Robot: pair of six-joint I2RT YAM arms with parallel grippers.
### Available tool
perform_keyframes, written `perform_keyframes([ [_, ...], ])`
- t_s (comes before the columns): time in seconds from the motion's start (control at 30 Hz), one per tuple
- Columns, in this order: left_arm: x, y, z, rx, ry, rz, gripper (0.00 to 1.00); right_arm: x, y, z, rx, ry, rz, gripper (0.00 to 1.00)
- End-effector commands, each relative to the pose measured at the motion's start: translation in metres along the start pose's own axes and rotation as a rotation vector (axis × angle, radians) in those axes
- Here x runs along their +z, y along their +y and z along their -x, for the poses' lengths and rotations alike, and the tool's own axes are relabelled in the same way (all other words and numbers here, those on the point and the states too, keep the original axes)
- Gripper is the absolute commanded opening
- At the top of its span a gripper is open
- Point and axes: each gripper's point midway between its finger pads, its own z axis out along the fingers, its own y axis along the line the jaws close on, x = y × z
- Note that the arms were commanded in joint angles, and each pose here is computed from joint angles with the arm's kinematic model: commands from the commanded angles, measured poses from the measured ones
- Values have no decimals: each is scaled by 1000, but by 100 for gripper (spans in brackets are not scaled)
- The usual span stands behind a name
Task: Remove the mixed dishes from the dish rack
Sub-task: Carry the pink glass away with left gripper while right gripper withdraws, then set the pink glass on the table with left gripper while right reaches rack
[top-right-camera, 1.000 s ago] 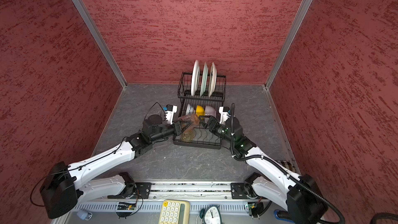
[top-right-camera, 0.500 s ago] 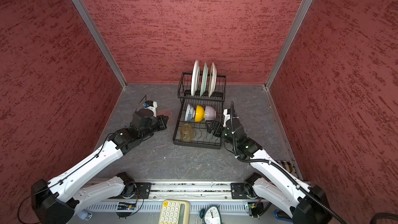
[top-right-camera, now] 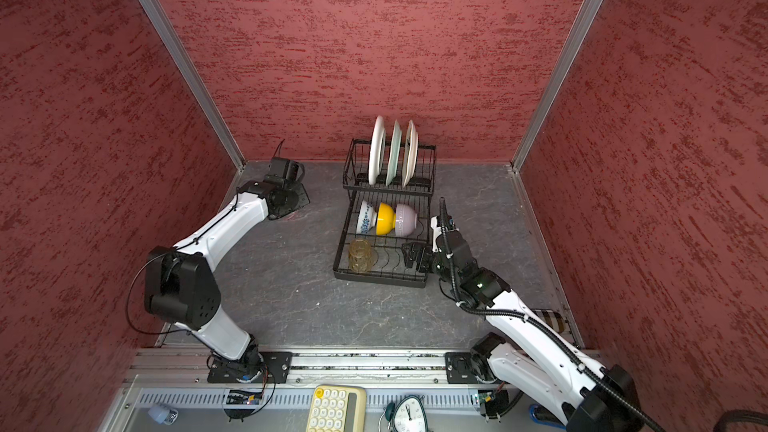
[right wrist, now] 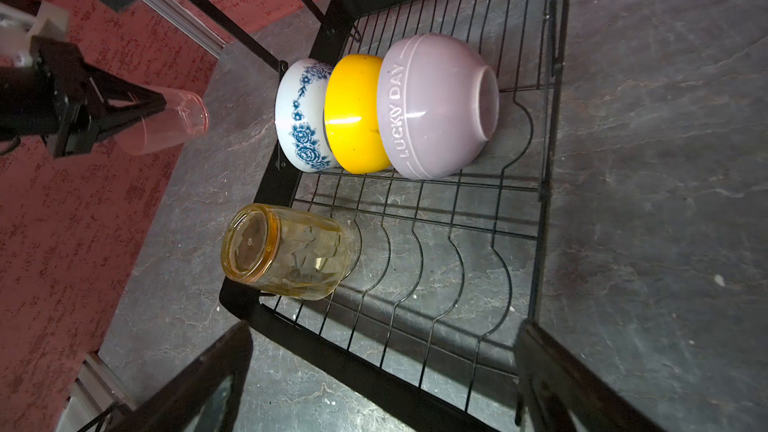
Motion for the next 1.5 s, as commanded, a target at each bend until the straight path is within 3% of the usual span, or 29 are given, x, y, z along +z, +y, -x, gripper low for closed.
perform_keyframes([
  [0.0,10,4,7,65,62,52,0,-5,-1,3,-36,-11,-9,99],
  [0.27,58,19,13,62,151,112,0,-6,0,-3,-47,17,8,99],
  [0.63,82,24,13,68,211,117,0,-3,1,-14,-29,59,21,99],
  [0.73,88,26,11,71,238,127,7,-3,4,-13,-26,66,31,99],
  [0.87,94,24,10,78,248,116,39,-10,12,-12,-21,52,60,99],
  [0.97,94,20,13,82,238,104,41,-12,14,-16,-12,59,67,99],
  [1.03,92,19,17,81,225,99,55,-11,14,-20,-4,67,66,99],
  [1.13,82,12,24,86,188,75,60,-11,17,-23,0,74,70,99],
  [1.33,47,-2,40,80,99,-2,100,-8,30,-26,-19,88,81,99],
  [1.47,22,-4,39,76,62,-31,99,-6,44,-27,-37,88,100,99],
])
